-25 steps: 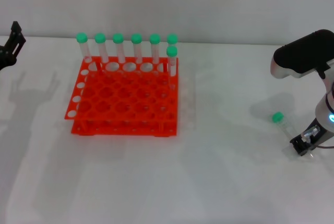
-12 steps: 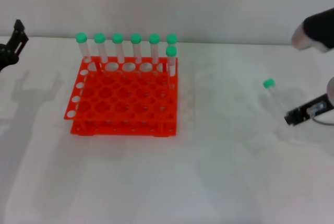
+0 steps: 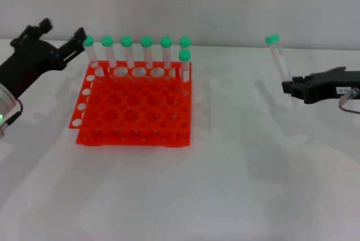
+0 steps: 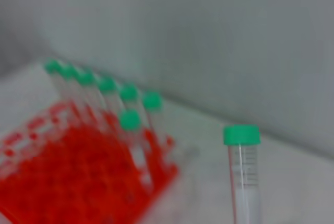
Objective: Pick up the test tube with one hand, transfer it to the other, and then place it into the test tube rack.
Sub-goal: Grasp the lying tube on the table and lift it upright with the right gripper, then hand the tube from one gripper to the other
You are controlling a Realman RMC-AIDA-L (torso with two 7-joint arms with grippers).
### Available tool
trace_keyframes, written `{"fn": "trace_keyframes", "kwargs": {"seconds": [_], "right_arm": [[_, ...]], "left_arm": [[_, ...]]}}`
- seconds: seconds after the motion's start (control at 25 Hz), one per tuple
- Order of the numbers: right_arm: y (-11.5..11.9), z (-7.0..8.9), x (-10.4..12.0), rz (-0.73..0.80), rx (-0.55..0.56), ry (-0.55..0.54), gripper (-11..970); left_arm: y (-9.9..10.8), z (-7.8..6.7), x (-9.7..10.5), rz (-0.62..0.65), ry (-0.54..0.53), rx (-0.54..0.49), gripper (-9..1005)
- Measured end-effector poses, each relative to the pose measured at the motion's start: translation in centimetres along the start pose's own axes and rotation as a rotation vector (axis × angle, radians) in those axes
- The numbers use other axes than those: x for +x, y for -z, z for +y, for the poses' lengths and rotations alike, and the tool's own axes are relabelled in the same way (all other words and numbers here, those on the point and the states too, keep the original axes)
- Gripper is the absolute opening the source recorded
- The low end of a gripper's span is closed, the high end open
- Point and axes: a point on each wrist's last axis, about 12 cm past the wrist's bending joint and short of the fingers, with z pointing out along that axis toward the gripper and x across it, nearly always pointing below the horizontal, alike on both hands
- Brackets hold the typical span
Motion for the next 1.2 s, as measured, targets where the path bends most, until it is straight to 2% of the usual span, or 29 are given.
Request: {"fn": "trace_keyframes", "kwargs": {"seconds": [0.16,0.28,0.48,0.76,0.8,1.08,1.2], "right_arm": [[0.4,0.2,0.9,-0.108,-0.081,0.051,178],[0.3,0.3,1.3,-0.148,-0.123,0.086,178],[0.3,-0.1,2.0,-0.232,-0.165,0.103,178],[0.9,-1.5,3.1,-0.319,-0.207,0.103,178],[0.8,-1.5,3.2,-0.325,-0.211,0.112,178],[-0.1,-1.4,3.6,-0.348,-0.238,0.146,178],[-0.9,-1.0,3.7,-0.369,-0.273,0.148,178]], "left_arm": [[-0.8,0.0,-1.3,0.086,0.043,0.129,861],[-1.5,-0.2,-2.1,0.117,0.076,0.172,861],[-1.9,-0.9,-2.8,0.099,0.087,0.236,861],[-1.1,-1.1,-4.1,0.06,0.111,0.359,862],[-0.6,-1.4,-4.5,0.05,0.117,0.416,861],[0.5,-2.5,-4.8,0.067,0.109,0.569,862],[0.5,-3.0,-4.6,0.065,0.119,0.591,862]]}}
